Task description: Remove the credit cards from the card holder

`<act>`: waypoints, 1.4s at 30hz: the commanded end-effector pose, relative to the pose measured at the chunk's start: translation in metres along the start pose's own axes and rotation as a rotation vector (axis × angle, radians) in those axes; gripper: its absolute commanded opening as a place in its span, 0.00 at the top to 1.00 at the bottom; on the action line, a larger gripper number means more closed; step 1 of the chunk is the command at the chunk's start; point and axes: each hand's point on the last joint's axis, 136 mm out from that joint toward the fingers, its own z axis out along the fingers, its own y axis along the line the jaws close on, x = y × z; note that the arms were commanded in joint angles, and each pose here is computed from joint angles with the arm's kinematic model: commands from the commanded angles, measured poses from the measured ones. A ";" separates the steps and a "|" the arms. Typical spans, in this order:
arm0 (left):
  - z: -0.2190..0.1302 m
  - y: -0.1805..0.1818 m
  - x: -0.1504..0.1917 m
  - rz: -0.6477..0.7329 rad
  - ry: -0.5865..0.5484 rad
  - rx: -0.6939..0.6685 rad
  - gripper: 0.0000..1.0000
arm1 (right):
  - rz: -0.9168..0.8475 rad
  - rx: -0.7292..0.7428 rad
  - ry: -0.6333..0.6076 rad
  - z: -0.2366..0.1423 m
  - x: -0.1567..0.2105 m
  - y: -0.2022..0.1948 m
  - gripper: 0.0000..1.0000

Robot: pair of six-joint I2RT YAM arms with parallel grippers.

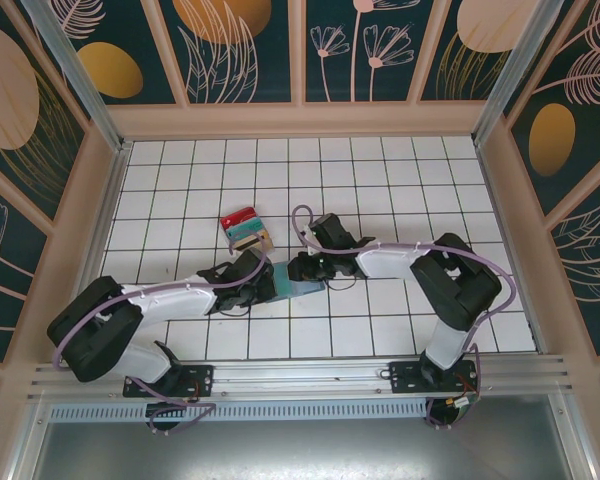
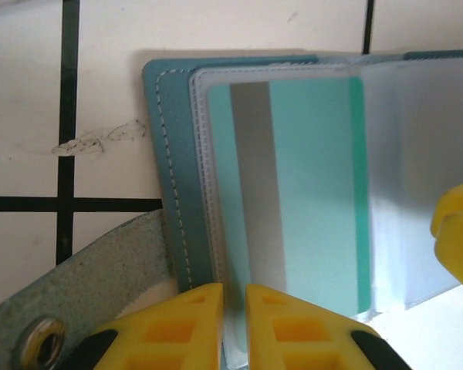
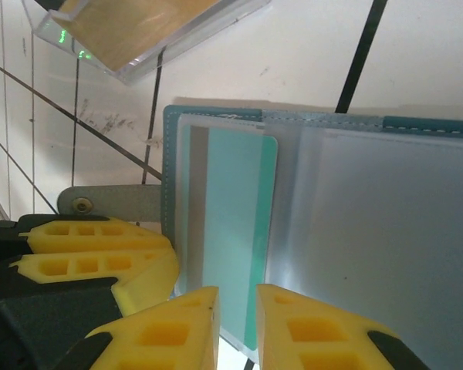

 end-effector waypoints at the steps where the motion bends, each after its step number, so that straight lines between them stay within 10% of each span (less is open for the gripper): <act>1: 0.008 0.002 0.004 0.005 0.024 0.002 0.84 | 0.006 -0.007 0.005 0.006 -0.001 0.004 0.78; 42: 0.014 -0.004 0.011 0.003 0.067 0.030 0.88 | 0.044 0.061 0.023 0.011 0.007 -0.016 0.82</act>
